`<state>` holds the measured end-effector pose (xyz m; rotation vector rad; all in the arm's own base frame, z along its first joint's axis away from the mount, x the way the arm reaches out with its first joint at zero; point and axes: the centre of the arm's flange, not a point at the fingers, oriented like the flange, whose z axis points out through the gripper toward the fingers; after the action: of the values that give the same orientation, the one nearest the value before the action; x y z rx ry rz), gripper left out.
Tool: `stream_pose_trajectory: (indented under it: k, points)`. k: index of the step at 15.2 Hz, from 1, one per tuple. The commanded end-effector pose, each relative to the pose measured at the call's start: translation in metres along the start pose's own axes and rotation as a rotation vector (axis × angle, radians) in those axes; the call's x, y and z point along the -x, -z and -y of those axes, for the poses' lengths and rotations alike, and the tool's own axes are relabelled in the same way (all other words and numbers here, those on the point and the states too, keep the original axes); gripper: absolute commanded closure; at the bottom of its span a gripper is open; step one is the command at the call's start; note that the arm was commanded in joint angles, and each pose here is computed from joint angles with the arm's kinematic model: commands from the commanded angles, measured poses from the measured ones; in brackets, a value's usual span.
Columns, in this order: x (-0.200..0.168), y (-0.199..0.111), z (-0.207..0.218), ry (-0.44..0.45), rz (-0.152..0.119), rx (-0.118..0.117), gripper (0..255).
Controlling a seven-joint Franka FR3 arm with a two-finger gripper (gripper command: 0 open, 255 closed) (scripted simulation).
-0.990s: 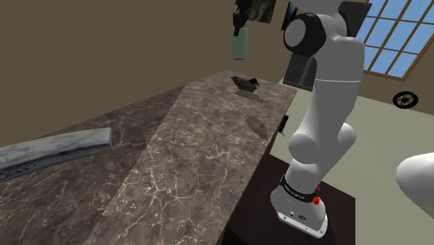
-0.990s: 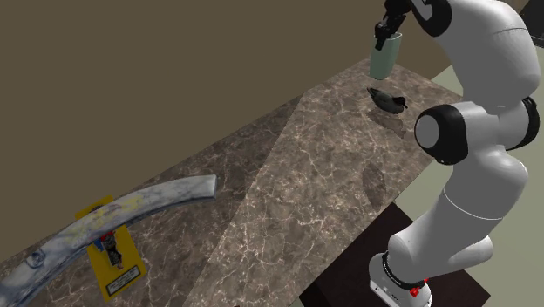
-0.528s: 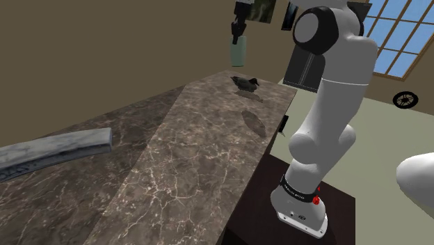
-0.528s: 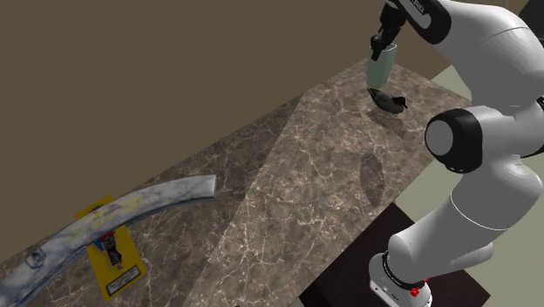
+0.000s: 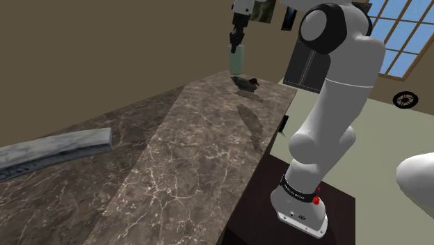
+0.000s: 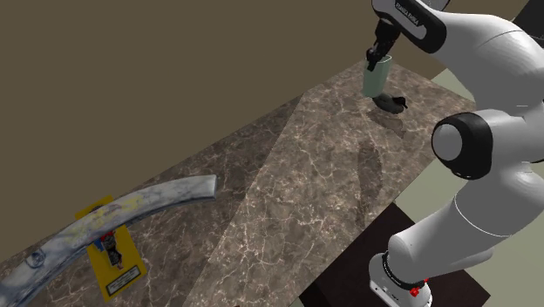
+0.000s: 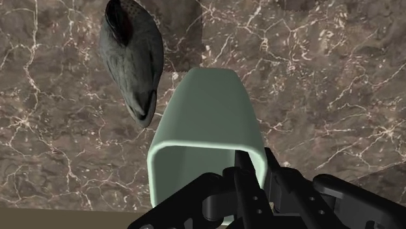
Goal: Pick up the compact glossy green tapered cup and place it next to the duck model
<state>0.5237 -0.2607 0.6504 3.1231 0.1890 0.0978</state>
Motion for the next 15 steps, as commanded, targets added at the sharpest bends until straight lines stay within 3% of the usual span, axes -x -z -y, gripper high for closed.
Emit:
stream_pose_trajectory:
  k: [1, 15]
  points:
    - [0.002, -0.01, 0.0, 0.0, -0.001, 0.001, 255]
    - [0.006, -0.084, 0.001, 0.0, -0.001, 0.001, 255]
